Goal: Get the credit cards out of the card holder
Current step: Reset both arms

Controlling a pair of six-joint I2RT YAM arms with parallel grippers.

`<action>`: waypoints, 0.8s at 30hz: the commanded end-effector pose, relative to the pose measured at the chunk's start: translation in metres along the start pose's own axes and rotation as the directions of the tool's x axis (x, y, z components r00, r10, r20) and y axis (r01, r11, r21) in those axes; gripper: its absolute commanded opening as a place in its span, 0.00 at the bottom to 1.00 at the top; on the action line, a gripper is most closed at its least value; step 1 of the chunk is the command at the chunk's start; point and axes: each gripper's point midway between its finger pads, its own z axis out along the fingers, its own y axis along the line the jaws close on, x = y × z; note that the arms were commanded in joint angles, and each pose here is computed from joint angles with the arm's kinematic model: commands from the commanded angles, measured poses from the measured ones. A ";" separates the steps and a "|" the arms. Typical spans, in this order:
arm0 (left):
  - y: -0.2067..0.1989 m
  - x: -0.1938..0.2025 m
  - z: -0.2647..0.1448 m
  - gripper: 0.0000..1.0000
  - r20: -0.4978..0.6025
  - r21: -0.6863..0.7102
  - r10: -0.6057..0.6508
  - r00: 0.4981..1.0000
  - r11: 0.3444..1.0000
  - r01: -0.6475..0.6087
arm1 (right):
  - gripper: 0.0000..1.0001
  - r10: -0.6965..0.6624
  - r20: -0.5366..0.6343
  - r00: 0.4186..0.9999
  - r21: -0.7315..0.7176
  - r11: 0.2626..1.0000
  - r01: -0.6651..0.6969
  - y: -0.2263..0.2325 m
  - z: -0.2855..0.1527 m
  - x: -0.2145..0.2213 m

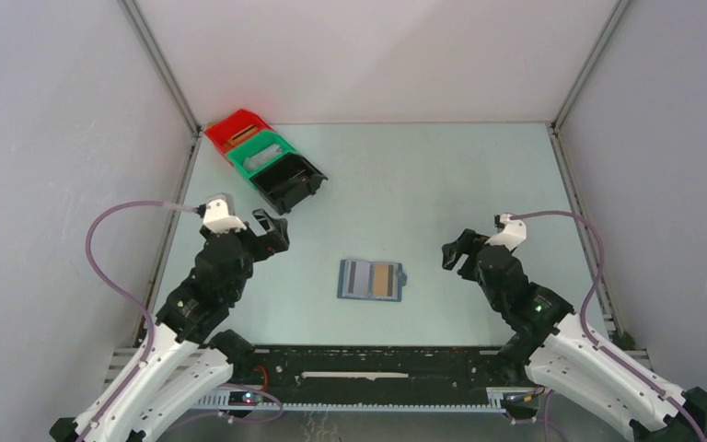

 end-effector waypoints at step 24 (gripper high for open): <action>0.000 0.001 0.001 1.00 0.018 0.011 -0.018 1.000 1.000 0.018 | 0.83 0.040 0.050 0.998 0.071 0.997 -0.043 -0.010 0.002 -0.007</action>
